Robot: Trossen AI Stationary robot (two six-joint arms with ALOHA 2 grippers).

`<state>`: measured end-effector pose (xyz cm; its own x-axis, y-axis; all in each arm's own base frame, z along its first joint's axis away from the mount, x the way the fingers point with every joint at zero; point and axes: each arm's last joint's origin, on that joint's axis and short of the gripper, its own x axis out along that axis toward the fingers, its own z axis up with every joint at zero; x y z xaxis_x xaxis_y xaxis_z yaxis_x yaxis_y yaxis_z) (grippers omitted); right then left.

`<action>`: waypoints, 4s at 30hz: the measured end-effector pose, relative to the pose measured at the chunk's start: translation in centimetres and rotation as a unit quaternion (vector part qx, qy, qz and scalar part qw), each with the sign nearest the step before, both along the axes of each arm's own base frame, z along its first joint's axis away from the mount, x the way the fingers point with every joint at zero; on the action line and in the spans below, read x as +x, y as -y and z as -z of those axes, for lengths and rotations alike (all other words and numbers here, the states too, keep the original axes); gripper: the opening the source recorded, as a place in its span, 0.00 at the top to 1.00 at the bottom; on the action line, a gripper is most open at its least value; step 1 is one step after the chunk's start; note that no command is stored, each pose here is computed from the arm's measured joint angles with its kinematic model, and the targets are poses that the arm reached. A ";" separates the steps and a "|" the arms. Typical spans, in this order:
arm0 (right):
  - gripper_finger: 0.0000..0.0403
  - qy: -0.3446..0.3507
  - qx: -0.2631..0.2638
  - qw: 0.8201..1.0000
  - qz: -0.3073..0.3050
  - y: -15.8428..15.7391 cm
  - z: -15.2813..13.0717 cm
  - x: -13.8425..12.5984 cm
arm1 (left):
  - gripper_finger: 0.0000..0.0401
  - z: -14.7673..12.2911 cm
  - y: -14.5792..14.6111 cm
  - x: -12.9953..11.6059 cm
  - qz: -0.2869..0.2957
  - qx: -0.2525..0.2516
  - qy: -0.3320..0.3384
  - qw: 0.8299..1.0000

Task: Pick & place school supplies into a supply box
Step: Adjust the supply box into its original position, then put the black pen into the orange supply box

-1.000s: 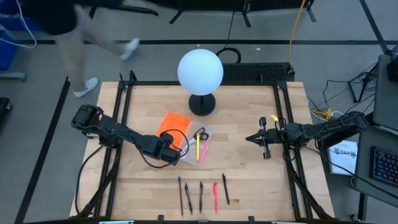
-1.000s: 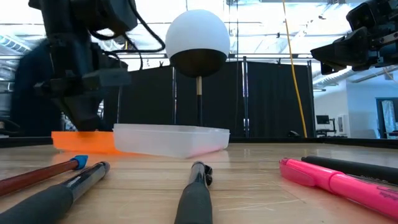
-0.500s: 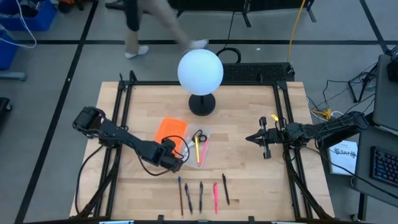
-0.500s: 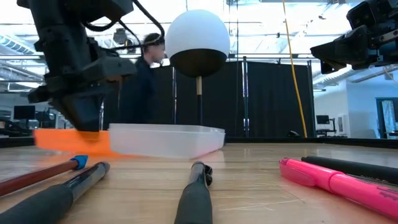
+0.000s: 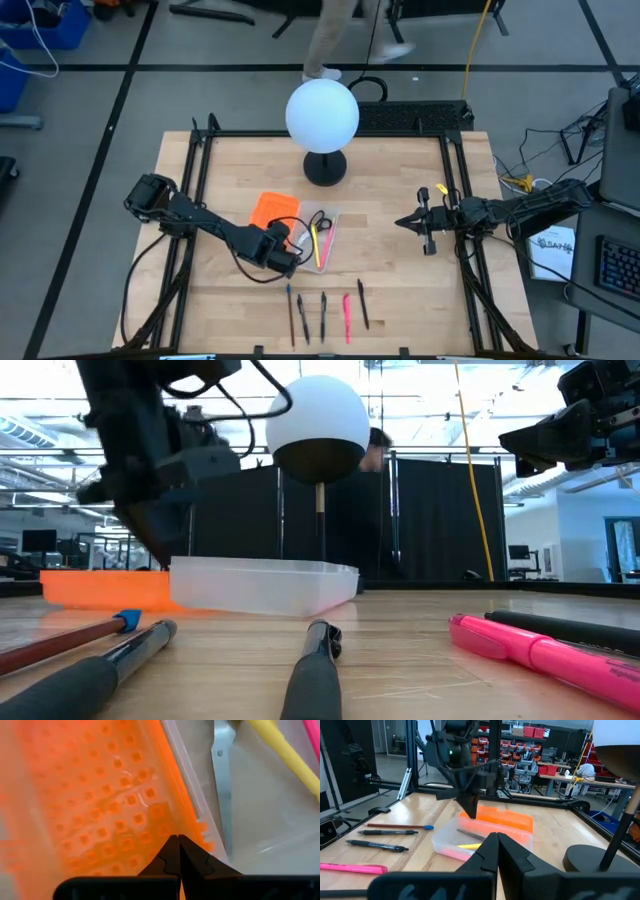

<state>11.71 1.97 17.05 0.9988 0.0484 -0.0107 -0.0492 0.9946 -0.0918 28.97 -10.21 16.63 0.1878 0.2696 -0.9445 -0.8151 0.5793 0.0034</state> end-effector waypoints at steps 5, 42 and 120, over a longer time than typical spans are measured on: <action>1.00 -0.001 0.003 1.000 0.000 0.0 0.0 0.0 | 1.00 -1.5 -0.6 0.3 0.002 0.027 -0.024 0.999; 1.00 -0.002 0.009 1.000 0.000 0.0 0.0 0.0 | 1.00 0.9 2.7 -2.8 -0.017 -0.083 -0.095 0.992; 1.00 -0.127 0.005 0.992 0.017 -4.1 -8.5 8.3 | 1.00 1.7 -8.9 -16.3 0.475 0.337 0.378 0.719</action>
<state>20.02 6.03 25.58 0.9651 0.0155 -0.2613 -0.0351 0.9969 -0.0704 12.66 -1.28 14.98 0.9814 0.0287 -0.1900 0.0319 0.9506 0.3088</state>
